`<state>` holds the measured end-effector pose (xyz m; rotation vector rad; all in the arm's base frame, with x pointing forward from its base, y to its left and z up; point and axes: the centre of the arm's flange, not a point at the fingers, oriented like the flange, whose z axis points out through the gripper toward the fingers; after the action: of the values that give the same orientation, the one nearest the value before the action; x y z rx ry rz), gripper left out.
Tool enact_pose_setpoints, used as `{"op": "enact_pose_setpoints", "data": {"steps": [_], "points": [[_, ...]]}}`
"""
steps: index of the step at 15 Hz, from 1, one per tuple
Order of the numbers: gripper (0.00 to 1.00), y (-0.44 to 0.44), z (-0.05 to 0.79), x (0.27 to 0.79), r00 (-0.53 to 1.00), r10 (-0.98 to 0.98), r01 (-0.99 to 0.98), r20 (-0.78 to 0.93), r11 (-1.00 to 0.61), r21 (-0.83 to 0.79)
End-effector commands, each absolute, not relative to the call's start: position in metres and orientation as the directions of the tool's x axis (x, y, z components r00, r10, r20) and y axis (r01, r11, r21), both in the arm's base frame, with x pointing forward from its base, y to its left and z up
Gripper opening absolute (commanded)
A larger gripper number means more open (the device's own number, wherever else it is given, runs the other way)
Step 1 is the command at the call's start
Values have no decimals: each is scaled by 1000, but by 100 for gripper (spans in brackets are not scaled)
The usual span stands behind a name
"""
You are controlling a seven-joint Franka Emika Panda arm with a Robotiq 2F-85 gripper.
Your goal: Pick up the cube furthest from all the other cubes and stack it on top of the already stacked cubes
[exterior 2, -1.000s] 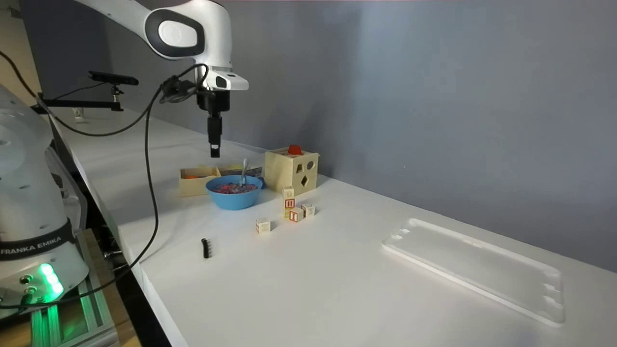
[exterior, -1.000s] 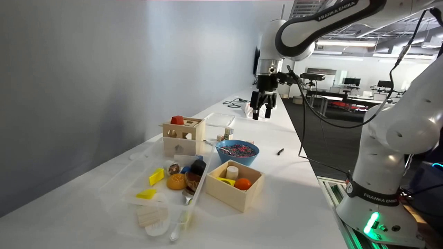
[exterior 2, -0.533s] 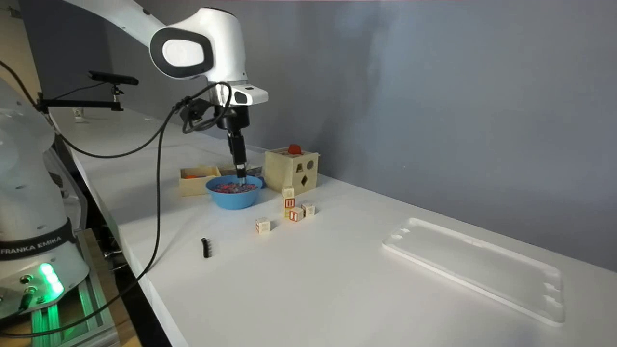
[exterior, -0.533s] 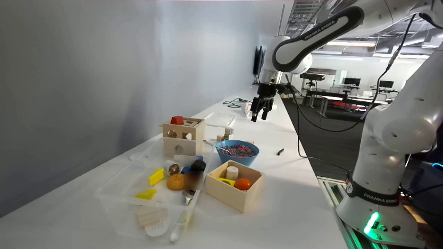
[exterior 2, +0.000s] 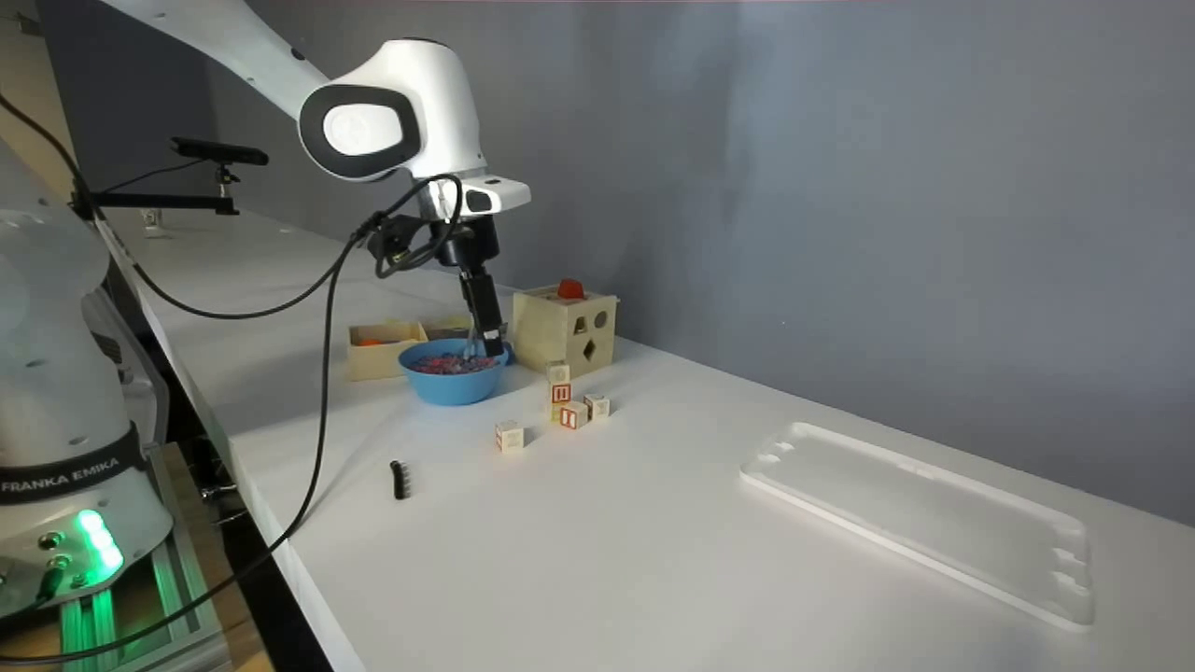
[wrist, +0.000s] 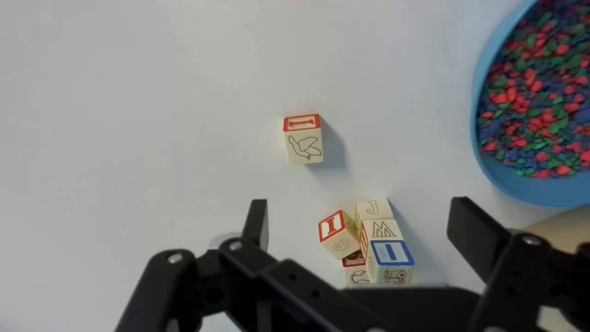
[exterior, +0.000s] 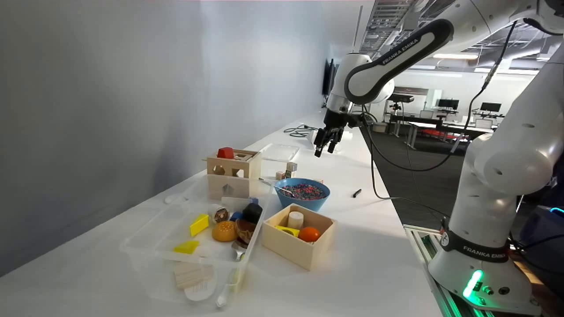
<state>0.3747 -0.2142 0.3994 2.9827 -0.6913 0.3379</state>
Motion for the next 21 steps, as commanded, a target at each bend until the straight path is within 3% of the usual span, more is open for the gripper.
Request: {"op": "enact_pose_setpoints", "data": {"steps": [1, 6, 11, 13, 14, 21], "points": [[100, -223, 377, 376, 903, -349, -364, 251, -932, 12], [100, -231, 339, 374, 940, -270, -274, 209, -962, -9], [100, -242, 321, 380, 917, -332, -323, 222, -943, -75], [100, -240, 324, 381, 891, -419, -430, 174, -903, 26], [100, -238, 325, 374, 910, -362, -363, 201, -931, -34], [100, -252, 298, 385, 879, -427, -430, 210, -902, -36]]}}
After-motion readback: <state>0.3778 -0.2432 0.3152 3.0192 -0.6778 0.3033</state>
